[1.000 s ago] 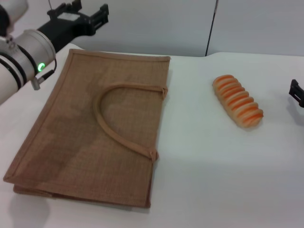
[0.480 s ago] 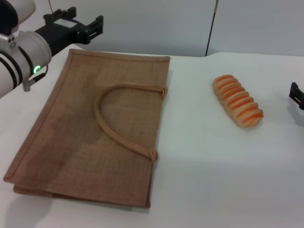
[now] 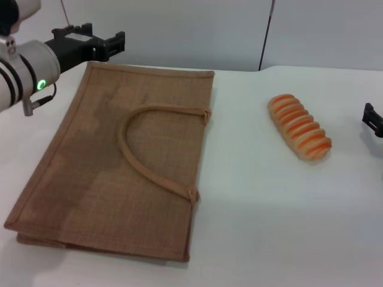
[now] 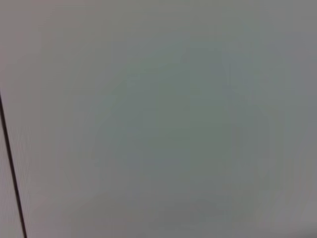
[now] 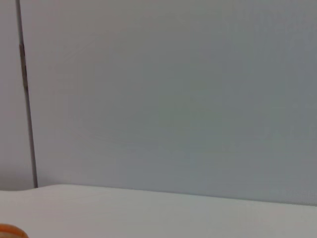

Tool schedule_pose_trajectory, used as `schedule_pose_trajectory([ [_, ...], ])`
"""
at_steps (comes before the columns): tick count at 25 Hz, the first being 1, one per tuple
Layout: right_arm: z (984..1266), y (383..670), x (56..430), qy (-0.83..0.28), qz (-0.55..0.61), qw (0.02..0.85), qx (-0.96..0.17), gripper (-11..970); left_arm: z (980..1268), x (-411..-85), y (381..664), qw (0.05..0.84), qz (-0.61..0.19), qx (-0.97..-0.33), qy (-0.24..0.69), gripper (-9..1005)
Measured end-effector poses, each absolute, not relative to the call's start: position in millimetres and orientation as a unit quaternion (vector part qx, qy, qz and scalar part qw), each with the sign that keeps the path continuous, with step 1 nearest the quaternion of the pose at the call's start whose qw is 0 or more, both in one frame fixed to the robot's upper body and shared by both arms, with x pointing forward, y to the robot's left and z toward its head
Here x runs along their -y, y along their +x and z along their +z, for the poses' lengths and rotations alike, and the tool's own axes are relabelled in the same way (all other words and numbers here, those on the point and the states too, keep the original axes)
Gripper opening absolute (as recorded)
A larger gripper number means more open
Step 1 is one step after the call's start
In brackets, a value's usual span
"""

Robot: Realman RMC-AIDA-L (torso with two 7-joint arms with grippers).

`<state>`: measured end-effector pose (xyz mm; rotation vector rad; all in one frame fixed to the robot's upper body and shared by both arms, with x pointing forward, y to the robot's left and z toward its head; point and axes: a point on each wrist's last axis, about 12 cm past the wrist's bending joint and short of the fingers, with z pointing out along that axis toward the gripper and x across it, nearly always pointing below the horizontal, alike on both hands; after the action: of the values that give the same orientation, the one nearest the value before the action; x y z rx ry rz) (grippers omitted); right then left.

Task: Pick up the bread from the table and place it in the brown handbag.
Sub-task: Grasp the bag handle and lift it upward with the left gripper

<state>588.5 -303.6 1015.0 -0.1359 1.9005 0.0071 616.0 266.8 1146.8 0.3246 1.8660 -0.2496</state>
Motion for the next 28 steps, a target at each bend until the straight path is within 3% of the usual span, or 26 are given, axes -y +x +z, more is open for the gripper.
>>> schedule_pose_trajectory([
  [13,1016.6,591.1,301.6,-0.06,0.004,0.58,-0.812,835,1151.7,-266.2,627.6,0.469,-0.113,-0.863,0.151,727],
  [28,1017.6,592.5,300.5,-0.061,0.005,0.581,-0.812,834,1165.5,-265.9,631.1,0.355,-0.068,-0.897,0.253,713],
])
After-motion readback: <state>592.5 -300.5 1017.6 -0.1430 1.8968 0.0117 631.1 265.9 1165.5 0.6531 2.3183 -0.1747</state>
